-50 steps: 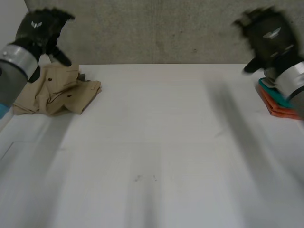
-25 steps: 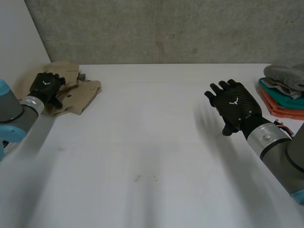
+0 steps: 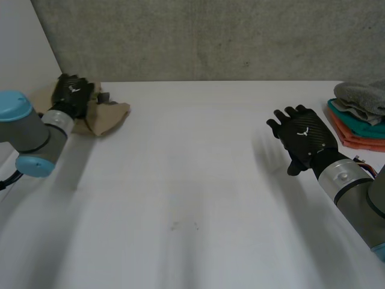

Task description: Fold the laundry.

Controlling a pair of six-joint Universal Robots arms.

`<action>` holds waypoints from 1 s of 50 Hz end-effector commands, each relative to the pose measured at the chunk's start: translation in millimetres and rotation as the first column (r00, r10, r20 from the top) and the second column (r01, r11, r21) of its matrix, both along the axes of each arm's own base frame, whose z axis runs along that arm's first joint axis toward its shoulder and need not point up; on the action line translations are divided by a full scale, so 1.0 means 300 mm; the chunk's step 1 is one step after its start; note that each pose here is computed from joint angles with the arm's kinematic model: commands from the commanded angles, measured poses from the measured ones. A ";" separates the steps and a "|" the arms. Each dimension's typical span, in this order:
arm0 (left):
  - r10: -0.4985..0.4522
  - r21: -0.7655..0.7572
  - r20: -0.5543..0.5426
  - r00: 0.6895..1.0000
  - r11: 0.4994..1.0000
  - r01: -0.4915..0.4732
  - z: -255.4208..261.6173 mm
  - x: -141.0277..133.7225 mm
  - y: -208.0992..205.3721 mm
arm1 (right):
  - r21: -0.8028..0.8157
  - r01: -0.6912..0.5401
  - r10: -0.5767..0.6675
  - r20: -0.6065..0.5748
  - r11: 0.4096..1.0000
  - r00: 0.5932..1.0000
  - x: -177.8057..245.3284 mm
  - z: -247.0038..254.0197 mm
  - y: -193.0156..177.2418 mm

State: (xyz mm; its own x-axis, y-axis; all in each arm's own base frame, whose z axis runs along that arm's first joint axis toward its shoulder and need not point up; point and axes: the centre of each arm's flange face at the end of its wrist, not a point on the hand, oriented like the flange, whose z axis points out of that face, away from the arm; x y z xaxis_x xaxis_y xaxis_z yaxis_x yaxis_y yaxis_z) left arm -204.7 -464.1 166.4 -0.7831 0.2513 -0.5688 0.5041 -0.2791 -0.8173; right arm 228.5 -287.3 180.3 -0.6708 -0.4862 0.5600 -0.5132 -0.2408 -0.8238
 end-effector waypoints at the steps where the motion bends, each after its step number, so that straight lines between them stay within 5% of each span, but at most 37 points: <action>1: -0.377 0.181 -0.188 0.907 0.894 0.409 0.074 -0.269 0.415 | -0.008 0.049 -0.049 0.003 0.999 0.999 -0.028 0.009 -0.025; 5: -0.580 0.256 -0.262 0.771 0.729 0.635 0.074 -0.399 0.700 | -0.015 0.068 -0.068 0.006 0.998 0.998 -0.043 0.017 -0.035; 8: -0.655 0.305 -0.290 0.697 0.627 0.717 0.053 -0.451 0.855 | -0.017 0.071 -0.071 0.005 0.997 0.997 -0.046 0.020 -0.037; 12: -0.705 0.363 -0.307 0.640 0.534 0.763 0.021 -0.485 1.001 | -0.018 0.083 -0.083 0.007 0.996 0.997 -0.057 0.024 -0.046; 15: -0.715 0.362 -0.308 0.627 0.521 0.773 0.033 -0.488 1.032 | -0.018 0.086 -0.086 0.007 0.996 0.996 -0.060 0.025 -0.051; 22: -0.690 0.309 -0.293 0.662 0.587 0.748 0.133 -0.452 1.016 | -0.026 0.080 -0.080 0.010 0.996 0.997 -0.053 0.036 -0.054; 27: -0.484 0.249 -0.283 0.828 0.797 0.551 0.221 -0.351 0.879 | -0.005 0.073 -0.072 0.005 0.997 0.997 -0.044 0.053 -0.052; 31: -0.277 0.232 -0.303 0.912 0.906 0.353 0.262 -0.263 0.802 | 0.070 0.021 -0.022 0.019 0.997 1.000 0.010 0.100 -0.026; 35: -0.061 0.258 -0.289 0.955 0.956 0.139 0.258 -0.154 0.745 | 0.162 -0.058 0.041 0.104 0.985 0.994 0.092 0.179 0.006; 43: 0.215 0.342 -0.242 0.946 0.932 -0.124 0.194 0.046 0.665 | 0.327 -0.198 0.141 0.190 0.924 0.972 0.228 0.200 -0.039; 50: 0.318 0.405 -0.164 0.934 0.885 -0.230 0.111 0.146 0.592 | 0.396 -0.288 0.250 0.146 0.872 0.957 0.362 0.104 -0.021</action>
State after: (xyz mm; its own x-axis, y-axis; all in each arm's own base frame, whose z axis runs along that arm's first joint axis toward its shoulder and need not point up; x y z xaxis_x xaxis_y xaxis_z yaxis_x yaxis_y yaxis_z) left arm -189.1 -266.4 224.9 -0.9438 0.2198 -0.2468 0.2719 0.0915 -0.9580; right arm 304.4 -296.0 238.6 -0.6128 -0.7565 0.2285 -0.3489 -0.0005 -0.9372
